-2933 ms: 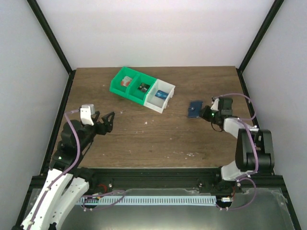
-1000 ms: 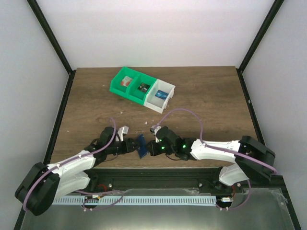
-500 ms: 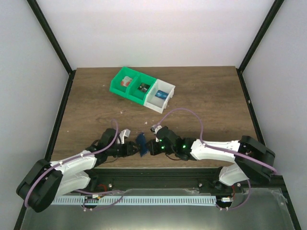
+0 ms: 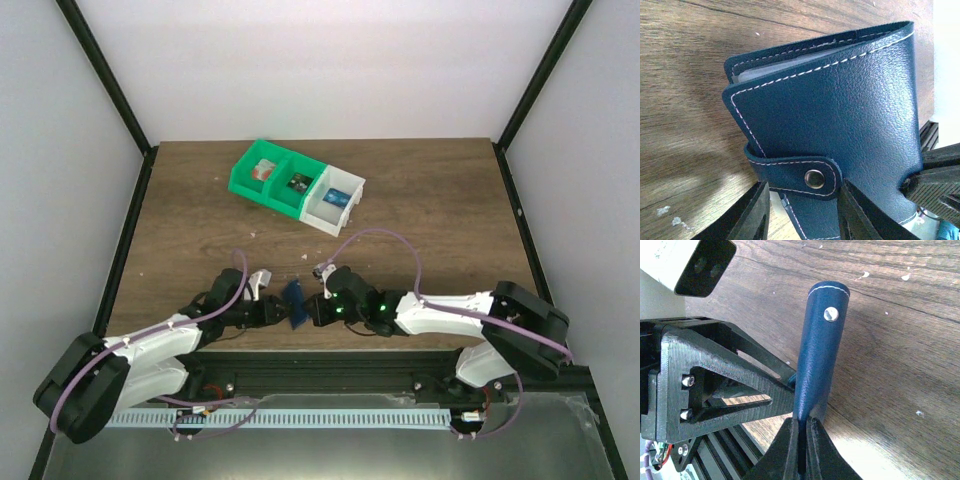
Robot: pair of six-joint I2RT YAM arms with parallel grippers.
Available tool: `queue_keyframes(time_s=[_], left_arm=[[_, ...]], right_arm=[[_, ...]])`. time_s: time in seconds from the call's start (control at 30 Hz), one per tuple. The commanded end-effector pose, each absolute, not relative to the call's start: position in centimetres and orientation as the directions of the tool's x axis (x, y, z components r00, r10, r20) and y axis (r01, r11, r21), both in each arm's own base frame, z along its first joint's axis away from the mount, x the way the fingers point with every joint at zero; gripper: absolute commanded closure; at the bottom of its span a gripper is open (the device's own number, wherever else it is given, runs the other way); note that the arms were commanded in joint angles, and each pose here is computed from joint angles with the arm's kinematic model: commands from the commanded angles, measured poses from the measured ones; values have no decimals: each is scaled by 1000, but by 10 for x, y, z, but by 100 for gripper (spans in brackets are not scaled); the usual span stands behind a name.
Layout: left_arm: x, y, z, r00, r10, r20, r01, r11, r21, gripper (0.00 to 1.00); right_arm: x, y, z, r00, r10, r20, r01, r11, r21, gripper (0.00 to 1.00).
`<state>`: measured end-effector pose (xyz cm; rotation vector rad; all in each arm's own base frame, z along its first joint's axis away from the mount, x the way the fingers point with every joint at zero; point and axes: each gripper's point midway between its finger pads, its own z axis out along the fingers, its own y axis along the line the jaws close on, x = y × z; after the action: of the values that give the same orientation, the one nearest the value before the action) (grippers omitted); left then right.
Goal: Take the credit cards out of the card holder
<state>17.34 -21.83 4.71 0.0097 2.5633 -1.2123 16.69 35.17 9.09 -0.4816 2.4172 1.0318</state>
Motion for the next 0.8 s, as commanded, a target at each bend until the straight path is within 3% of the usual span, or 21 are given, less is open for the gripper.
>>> queue_keyframes(time_s=[0.0, 0.03, 0.2, 0.5, 0.6, 0.77], left_arm=[[184, -215, 47, -935, -149, -321, 145, 666, -732, 62], [185, -213, 46, -935, -150, -322, 141, 674, -725, 64], [189, -207, 44, -928, -161, -335, 128, 708, -695, 100], [189, -200, 49, -920, -172, -353, 124, 726, -676, 100], [187, -203, 56, -918, -178, -354, 132, 705, -697, 100], [183, -208, 69, -913, -193, -360, 156, 650, -744, 100]], right_arm=[[156, 359, 92, -821, -175, -543, -524, 609, 595, 99], [156, 359, 92, -819, -178, -545, -527, 609, 593, 99], [162, 349, 91, -814, -162, -558, -512, 654, 557, 99], [172, 326, 72, -820, -135, -557, -453, 748, 486, 99], [178, 318, 66, -824, -128, -552, -416, 798, 436, 76], [182, 318, 80, -809, -163, -565, -437, 809, 393, 58]])
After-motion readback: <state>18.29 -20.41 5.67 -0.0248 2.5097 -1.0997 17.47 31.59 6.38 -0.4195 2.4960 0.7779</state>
